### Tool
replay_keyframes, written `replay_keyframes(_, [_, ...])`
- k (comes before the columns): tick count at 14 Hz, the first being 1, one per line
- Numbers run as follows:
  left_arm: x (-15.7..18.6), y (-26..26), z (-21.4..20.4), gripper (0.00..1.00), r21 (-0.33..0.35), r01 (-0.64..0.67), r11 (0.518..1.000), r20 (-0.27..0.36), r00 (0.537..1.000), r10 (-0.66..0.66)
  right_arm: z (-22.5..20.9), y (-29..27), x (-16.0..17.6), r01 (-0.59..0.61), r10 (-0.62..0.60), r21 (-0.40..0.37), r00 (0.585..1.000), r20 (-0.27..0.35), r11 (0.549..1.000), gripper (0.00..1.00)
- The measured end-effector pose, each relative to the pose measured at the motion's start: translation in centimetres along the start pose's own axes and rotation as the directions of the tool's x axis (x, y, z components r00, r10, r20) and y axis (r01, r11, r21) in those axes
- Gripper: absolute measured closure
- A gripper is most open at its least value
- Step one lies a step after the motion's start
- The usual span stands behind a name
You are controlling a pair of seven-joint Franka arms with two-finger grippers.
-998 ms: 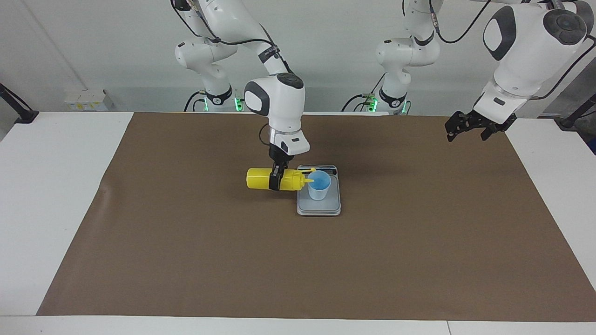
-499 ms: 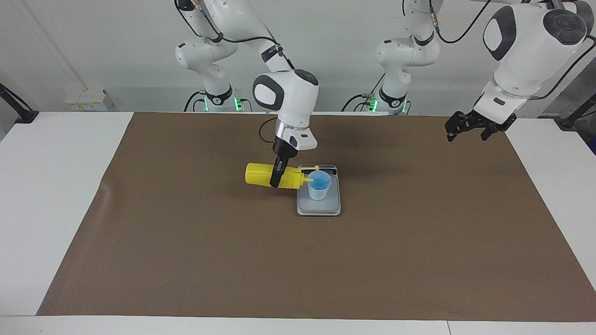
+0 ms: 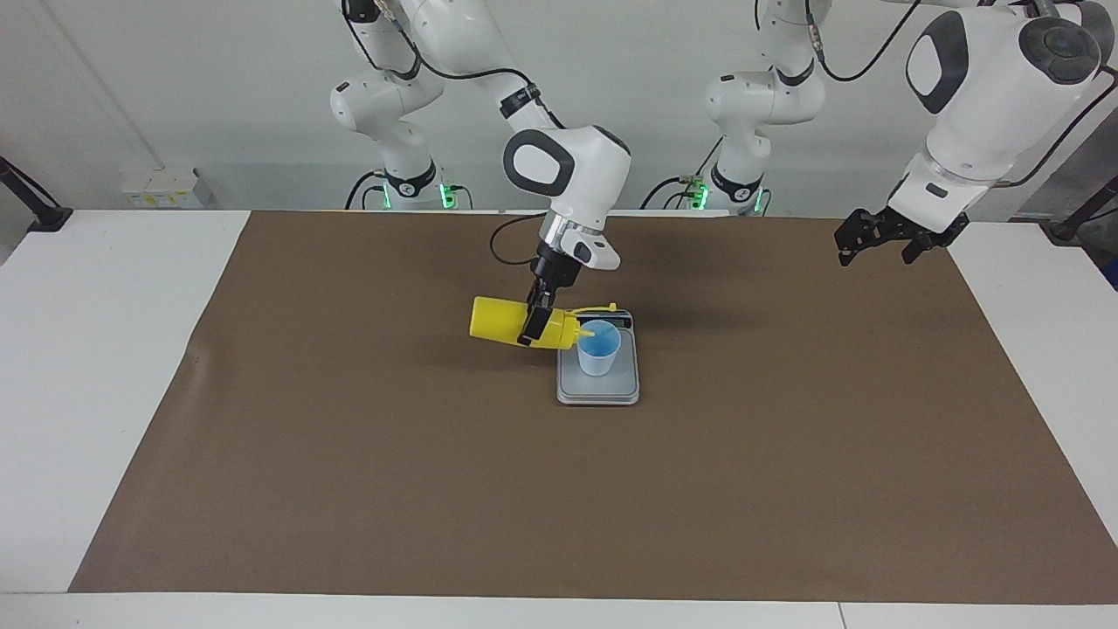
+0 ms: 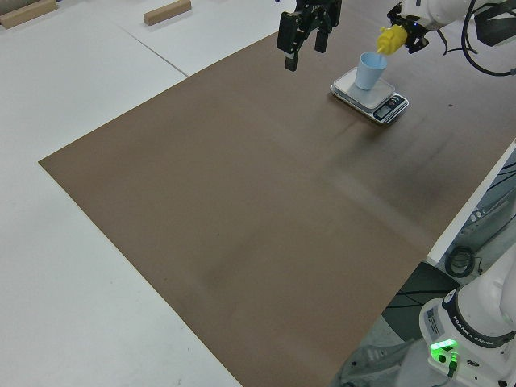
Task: Pour seasoning into cup on scale with both arms
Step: 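Tilt the yellow bottle nozzle-down over the blue cup with the right gripper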
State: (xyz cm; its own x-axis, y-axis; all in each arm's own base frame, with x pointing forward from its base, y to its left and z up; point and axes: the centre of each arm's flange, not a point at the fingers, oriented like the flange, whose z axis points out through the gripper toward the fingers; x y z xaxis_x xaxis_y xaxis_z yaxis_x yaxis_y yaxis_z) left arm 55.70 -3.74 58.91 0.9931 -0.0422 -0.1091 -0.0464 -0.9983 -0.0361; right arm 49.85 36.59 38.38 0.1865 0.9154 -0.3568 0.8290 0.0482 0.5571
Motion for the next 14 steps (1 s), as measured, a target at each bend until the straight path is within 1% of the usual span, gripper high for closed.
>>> replay_keyframes(3, [0.0, 0.0, 0.0, 0.0, 0.0, 0.0, 1.0, 0.0, 1.0, 0.0, -0.3, -1.2, 1.3, 0.009, -0.005, -0.09, 0.999, 0.048, 0.996, 0.6])
replay_keyframes(5, [0.0, 0.0, 0.0, 0.0, 0.0, 0.0, 1.0, 0.0, 1.0, 0.0, -0.4, -2.0, 2.2, 0.009, -0.002, -0.12, 0.998, 0.061, 0.993, 0.6])
replay_keyframes(10, [0.0, 0.0, 0.0, 0.0, 0.0, 0.0, 1.0, 0.0, 1.0, 0.0, -0.4, -2.0, 2.2, 0.015, -0.005, -0.14, 0.997, 0.072, 0.99, 0.6])
replay_keyframes(14, [0.0, 0.0, 0.0, 0.0, 0.0, 0.0, 1.0, 0.0, 1.0, 0.0, -0.3, -1.8, 2.1, 0.004, 0.007, -0.142, 0.997, 0.074, 0.99, 0.6])
